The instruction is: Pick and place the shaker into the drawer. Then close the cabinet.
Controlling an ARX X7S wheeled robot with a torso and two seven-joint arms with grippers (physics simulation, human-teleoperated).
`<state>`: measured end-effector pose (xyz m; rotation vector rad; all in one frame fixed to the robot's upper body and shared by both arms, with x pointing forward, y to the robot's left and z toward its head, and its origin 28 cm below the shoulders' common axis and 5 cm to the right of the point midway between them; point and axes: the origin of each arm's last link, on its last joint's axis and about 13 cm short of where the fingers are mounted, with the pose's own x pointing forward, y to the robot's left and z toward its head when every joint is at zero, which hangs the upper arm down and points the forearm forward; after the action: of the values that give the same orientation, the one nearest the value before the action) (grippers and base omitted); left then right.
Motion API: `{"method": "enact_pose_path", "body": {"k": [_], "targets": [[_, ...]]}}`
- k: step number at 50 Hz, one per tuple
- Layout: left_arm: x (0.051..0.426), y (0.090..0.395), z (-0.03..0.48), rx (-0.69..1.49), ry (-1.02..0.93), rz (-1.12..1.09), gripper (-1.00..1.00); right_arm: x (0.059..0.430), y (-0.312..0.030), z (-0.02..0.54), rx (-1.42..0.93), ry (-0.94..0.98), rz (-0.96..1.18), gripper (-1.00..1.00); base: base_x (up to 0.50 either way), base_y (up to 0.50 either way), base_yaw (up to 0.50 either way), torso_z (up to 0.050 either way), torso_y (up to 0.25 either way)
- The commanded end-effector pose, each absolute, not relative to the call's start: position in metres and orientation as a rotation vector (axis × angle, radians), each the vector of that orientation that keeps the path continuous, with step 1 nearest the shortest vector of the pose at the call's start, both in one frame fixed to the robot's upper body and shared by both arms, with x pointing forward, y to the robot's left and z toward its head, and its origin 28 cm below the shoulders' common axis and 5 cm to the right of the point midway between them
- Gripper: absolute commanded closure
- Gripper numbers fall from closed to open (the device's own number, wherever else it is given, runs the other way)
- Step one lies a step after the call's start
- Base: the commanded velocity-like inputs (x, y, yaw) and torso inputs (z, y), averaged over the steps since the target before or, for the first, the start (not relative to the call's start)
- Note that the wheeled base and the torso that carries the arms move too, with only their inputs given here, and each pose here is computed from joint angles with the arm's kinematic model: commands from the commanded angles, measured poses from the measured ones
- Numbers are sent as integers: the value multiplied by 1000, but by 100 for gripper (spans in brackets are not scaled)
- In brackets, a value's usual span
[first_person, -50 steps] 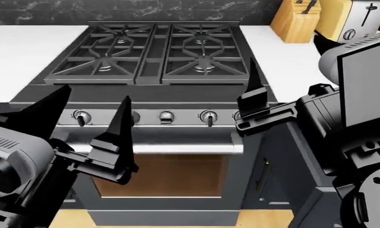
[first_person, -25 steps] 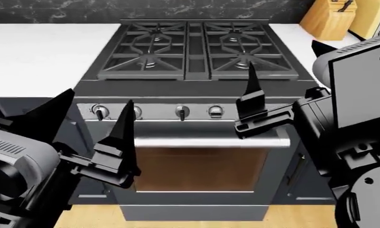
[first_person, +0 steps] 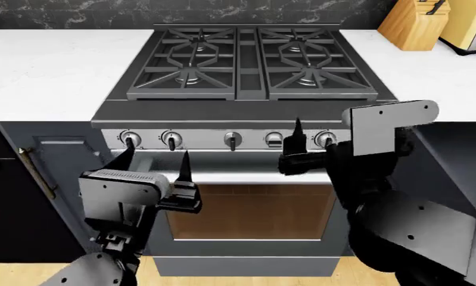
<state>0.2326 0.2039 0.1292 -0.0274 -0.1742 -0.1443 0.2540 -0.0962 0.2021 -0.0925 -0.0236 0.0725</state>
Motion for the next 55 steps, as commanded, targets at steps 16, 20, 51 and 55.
{"method": "enact_pose_path", "body": {"k": [16,20,51,55], "targets": [[255,197,-3,99,25,-42,-100,268,-92,32,-14,147,-87,-100,0,0,0,0,0],[259,198,-7,112,44,-18,-100,264,-93,11,-9,191,-109,-100,0,0,0,0,0],[291,186,-48,299,122,37,-100,299,-92,-41,-58,327,-60,-100,0,0,0,0,0],[288,184,-52,374,154,-28,-100,297,-92,-40,-73,327,-53,-100,0,0,0,0,0]]}}
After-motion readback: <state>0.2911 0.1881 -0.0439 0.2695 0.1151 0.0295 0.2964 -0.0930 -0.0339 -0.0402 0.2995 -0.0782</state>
